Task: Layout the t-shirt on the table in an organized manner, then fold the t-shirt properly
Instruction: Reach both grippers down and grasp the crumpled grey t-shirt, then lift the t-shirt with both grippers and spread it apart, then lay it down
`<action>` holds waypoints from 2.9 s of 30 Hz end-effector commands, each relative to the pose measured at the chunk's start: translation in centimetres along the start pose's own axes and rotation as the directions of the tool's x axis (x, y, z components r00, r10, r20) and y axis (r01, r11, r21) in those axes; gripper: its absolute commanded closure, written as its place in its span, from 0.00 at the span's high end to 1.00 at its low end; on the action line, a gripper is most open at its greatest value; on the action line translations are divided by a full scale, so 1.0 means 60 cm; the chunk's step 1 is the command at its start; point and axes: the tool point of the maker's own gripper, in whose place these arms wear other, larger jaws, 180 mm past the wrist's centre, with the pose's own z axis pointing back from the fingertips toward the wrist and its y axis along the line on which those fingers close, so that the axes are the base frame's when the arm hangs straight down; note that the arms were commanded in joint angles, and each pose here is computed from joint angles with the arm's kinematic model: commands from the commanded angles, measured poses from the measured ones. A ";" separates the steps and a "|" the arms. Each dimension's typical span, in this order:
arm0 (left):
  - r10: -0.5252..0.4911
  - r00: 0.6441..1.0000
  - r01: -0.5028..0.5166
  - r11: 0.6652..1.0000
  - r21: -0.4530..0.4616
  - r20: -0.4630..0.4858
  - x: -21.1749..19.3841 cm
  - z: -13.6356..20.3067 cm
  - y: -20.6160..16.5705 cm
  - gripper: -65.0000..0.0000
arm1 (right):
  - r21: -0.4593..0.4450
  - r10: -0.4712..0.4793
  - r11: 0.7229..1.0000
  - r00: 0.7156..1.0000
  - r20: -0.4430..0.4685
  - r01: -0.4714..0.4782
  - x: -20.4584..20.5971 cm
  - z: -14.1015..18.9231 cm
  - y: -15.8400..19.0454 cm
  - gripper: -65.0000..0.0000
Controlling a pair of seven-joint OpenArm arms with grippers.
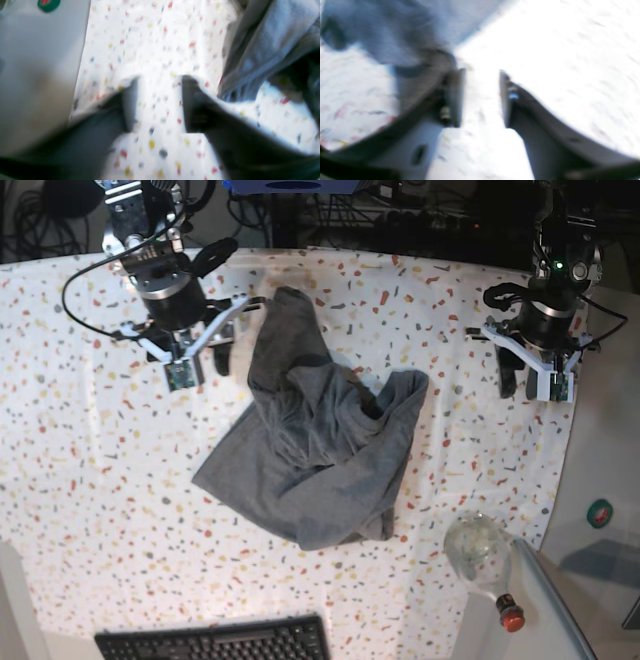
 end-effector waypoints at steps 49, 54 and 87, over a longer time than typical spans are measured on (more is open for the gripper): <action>0.089 0.990 -0.053 0.954 -0.294 0.111 0.217 -0.142 -0.165 0.00 | -0.229 0.215 0.955 0.972 0.091 -0.189 0.150 -0.079 -0.131 0.00; 0.212 0.953 -0.116 0.916 -0.384 0.217 0.382 -0.174 -0.232 0.00 | -0.356 0.267 0.913 0.951 0.156 -0.198 0.318 -0.063 -0.286 0.00; 0.128 0.958 -0.221 0.899 -0.378 -0.256 -0.036 -0.019 -0.231 0.00 | -0.349 -0.113 0.936 0.977 -0.183 0.043 -0.078 0.019 -0.311 0.00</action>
